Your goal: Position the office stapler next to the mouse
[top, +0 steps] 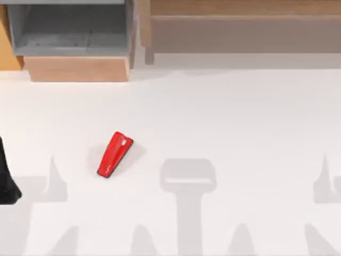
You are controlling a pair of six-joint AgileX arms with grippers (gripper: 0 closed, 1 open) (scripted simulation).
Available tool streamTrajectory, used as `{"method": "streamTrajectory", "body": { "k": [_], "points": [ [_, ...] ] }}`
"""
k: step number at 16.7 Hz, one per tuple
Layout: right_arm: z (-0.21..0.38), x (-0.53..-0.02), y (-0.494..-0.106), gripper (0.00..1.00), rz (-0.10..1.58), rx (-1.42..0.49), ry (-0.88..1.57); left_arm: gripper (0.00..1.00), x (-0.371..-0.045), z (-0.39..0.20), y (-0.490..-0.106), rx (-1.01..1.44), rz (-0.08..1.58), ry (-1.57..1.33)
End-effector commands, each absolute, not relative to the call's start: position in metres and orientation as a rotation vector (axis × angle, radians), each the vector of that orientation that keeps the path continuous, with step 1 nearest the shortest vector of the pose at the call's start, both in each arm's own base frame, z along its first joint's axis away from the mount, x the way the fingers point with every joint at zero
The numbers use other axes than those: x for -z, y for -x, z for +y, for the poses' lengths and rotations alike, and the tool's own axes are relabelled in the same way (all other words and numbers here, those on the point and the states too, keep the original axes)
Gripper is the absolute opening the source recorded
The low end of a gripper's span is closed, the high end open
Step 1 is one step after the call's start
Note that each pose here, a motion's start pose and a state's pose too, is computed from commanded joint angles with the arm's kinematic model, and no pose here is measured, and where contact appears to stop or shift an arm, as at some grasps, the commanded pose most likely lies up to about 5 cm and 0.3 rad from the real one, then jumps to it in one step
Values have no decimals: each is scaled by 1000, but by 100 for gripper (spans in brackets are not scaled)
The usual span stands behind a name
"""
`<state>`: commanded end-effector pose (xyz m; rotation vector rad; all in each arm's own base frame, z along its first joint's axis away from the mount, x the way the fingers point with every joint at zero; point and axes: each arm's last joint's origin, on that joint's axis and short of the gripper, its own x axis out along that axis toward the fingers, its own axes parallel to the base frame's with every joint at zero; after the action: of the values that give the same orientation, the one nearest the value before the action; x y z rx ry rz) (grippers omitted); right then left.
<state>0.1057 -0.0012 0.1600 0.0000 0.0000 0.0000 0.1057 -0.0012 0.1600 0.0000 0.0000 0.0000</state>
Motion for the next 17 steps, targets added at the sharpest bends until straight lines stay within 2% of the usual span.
{"method": "streamTrajectory", "body": {
  "k": [4,8,13,17],
  "points": [
    [-1,-160,-106,100,0,0,0,100,-166,-2,-106,6,20,0],
    [-1,-160,-106,100,0,0,0,100,-199,-7,-112,51,147,-7],
    [-1,-160,-106,100,0,0,0,100,-245,-24,-155,149,493,-39],
    [-1,-160,-106,100,0,0,0,100,-253,-54,-220,231,856,-99]
  ]
}}
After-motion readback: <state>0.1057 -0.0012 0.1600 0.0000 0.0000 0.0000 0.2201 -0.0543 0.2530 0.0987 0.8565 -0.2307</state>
